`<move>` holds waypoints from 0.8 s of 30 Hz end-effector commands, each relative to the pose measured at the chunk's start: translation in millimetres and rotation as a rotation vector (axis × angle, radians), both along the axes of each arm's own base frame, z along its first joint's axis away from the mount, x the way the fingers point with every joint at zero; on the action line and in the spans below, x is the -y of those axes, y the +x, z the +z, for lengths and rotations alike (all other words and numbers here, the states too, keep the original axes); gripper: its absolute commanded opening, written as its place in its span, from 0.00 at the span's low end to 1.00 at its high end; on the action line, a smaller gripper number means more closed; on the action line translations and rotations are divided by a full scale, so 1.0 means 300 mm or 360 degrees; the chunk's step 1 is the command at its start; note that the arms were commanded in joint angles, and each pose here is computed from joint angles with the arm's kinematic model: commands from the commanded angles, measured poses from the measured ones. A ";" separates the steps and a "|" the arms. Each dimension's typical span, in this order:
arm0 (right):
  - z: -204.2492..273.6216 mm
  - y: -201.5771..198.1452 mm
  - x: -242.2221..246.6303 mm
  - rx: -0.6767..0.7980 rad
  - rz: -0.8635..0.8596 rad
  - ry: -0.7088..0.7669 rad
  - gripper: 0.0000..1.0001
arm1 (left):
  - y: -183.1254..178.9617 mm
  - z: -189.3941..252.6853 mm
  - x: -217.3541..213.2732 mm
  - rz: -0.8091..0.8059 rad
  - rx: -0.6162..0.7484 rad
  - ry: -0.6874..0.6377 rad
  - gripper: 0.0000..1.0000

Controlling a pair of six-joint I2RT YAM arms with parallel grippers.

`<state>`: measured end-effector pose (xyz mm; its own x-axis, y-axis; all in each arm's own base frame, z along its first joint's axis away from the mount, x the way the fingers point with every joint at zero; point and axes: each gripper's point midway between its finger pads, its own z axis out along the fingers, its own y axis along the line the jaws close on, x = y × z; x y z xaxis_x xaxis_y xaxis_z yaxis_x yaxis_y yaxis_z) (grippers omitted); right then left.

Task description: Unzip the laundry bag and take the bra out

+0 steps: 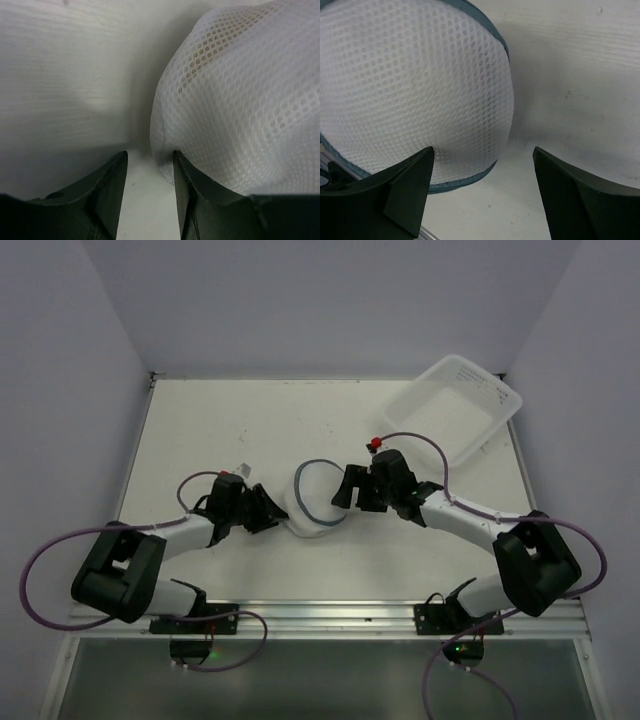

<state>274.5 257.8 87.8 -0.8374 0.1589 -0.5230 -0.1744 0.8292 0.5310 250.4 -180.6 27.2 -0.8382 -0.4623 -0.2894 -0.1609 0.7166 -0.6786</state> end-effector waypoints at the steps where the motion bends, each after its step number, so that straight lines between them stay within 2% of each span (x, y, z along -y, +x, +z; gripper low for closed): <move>1: -0.013 0.017 -0.022 0.0011 -0.0023 0.0164 0.81 | 0.065 0.037 0.096 -0.0068 0.0129 -0.0106 0.46; 3: -0.032 0.016 -0.024 0.0004 -0.0010 0.0188 0.80 | 0.064 0.022 0.134 -0.0093 0.0120 -0.0134 0.40; 6: -0.073 -0.005 -0.018 -0.0059 -0.0006 0.0213 0.78 | 0.071 0.010 0.155 -0.0092 0.0113 -0.0163 0.19; 7: -0.086 -0.007 -0.005 -0.0065 -0.0024 0.0194 0.78 | 0.071 0.005 0.153 -0.0086 0.0110 -0.0156 0.04; 8: -0.092 -0.007 0.007 -0.0066 -0.0044 0.0172 0.78 | 0.075 0.004 0.150 -0.0086 0.0120 -0.0141 0.00; 10: -0.077 -0.008 0.049 -0.0031 -0.0089 0.0109 0.78 | 0.090 0.026 0.136 -0.0061 0.0172 -0.0112 0.00; 14: -0.046 0.033 0.211 0.0036 -0.0362 -0.0041 0.78 | 0.118 0.095 0.081 -0.0004 0.0294 0.0032 0.00; 15: -0.027 0.022 0.255 0.0035 -0.0412 -0.0083 0.79 | 0.139 0.155 0.079 0.0005 0.0376 0.0033 0.00; 17: 0.045 0.044 0.281 0.0133 -0.0441 -0.0136 0.80 | 0.143 0.172 0.057 0.0006 0.0394 0.0116 0.00; 21: 0.266 0.052 0.207 0.0394 -0.0336 -0.0081 0.87 | 0.155 0.251 0.056 -0.0015 0.0490 0.0132 0.00; 24: 0.350 0.039 0.127 0.0458 -0.0253 -0.0056 0.91 | 0.149 0.260 0.042 -0.0025 0.0502 0.0177 0.00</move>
<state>281.6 206.6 154.4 -0.6827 0.2851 -0.6727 -0.1205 0.8642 0.4885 291.0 -201.3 97.3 -0.7321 -0.4370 -0.5225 0.0338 0.7428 -0.6687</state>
